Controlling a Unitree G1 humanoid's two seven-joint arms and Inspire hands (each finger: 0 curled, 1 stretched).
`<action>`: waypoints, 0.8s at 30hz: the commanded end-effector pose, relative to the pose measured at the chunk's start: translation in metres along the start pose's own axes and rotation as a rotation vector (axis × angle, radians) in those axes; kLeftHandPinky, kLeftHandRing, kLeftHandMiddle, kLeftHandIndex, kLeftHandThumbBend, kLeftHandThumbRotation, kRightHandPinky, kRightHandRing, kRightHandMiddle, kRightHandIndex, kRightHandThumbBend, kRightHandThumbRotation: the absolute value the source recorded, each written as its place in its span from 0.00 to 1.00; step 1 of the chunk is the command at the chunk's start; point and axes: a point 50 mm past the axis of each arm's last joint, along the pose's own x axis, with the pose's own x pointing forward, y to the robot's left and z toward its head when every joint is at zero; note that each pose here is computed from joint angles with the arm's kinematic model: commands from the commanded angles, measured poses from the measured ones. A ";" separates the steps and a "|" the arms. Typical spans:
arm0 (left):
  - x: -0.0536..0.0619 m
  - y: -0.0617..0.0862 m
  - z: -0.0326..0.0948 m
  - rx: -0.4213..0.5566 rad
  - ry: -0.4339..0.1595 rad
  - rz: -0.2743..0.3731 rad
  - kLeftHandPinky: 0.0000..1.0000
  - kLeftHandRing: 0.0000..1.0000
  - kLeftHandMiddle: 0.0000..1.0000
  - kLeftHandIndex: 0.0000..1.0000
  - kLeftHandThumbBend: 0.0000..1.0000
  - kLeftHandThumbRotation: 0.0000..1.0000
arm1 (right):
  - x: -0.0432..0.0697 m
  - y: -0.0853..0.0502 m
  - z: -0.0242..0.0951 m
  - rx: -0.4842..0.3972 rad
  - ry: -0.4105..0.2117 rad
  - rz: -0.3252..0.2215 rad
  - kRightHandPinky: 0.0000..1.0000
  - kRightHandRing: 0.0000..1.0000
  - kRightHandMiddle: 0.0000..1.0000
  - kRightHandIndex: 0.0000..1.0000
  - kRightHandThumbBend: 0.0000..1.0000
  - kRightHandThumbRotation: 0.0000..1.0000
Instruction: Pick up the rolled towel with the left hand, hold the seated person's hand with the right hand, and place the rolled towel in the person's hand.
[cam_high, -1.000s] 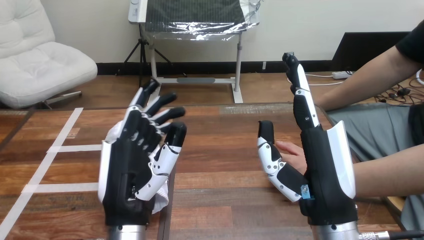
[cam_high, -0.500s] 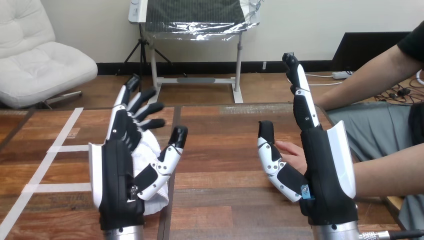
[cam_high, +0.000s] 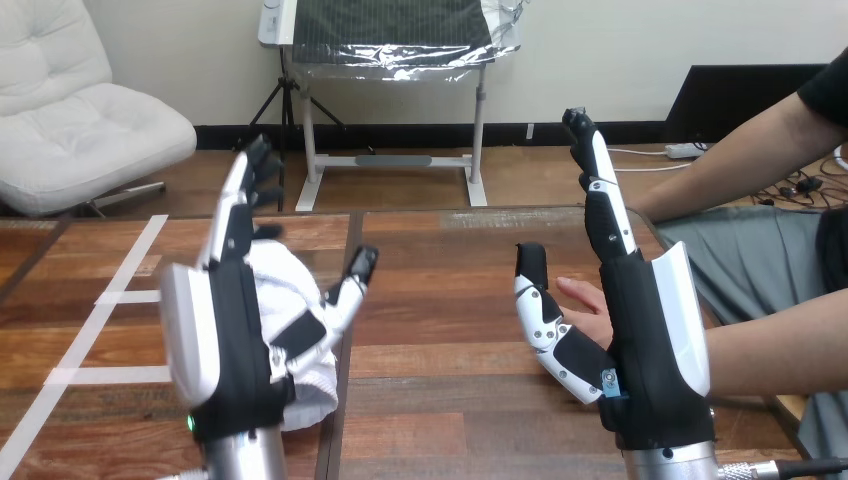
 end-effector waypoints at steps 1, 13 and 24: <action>0.036 0.005 0.020 0.113 -0.154 0.107 0.64 0.78 0.83 0.86 0.73 0.25 | 0.012 -0.002 0.005 0.005 -0.052 -0.021 1.00 1.00 1.00 1.00 0.00 0.00; 0.056 0.006 0.017 0.438 -0.105 0.114 0.63 0.77 0.84 0.85 0.82 0.43 | 0.014 -0.002 0.004 0.007 -0.049 -0.015 1.00 1.00 1.00 1.00 0.00 0.00; 0.073 0.000 0.012 0.627 0.008 0.037 0.64 0.78 0.84 0.86 0.86 0.56 | 0.014 -0.003 0.004 0.003 -0.045 -0.010 1.00 1.00 1.00 1.00 0.00 0.00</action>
